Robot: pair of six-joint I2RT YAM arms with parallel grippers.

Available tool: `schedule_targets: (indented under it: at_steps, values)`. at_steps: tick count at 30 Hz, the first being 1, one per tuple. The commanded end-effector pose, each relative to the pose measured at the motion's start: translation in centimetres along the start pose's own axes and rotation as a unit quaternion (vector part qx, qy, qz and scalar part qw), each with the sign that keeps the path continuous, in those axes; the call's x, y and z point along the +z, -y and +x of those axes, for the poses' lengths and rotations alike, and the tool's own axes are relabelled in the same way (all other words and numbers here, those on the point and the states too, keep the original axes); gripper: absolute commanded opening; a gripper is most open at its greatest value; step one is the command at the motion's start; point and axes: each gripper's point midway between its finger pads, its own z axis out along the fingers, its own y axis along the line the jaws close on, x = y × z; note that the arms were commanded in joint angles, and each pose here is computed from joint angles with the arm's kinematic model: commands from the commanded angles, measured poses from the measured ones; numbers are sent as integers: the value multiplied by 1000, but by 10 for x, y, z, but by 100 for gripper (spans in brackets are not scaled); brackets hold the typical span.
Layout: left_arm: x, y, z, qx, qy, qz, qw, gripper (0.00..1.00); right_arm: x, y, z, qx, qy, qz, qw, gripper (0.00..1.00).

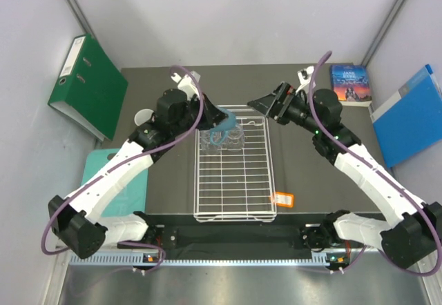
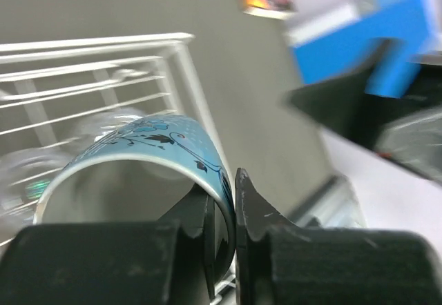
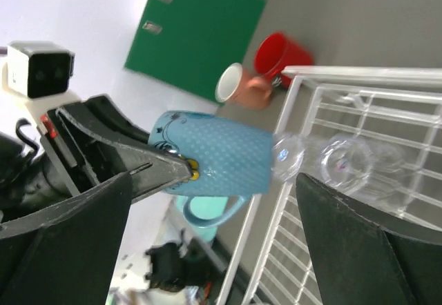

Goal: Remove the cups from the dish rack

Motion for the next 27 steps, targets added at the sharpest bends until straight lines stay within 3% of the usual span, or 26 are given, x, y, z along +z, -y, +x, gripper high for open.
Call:
schedule_targets:
  at_steps: [1, 5, 10, 14, 16, 20, 27]
  values:
    - [-34, -20, -61, 38, 89, -106, 990, 0, -18, 15, -41, -75, 56, 113, 989, 100]
    - [-58, -61, -88, 31, 126, -198, 972, 0, -24, 36, -38, -89, 45, 166, 981, 100]
    - [-67, -66, -101, 17, 148, -175, 973, 0, -27, 43, -30, -86, 41, 167, 981, 99]
    - [-73, -87, -106, 19, 141, -231, 963, 0, -30, 50, -23, -87, 30, 174, 980, 100]
    - [-75, -102, -101, 19, 113, -276, 954, 0, -32, 56, -18, -89, 24, 182, 979, 99]
    - [-79, -149, -81, 5, 37, -395, 918, 0, -34, 64, -13, -92, 18, 193, 977, 100]
    - [-64, -200, -46, -4, -56, -426, 903, 0, -33, 73, -4, -95, 5, 196, 976, 100]
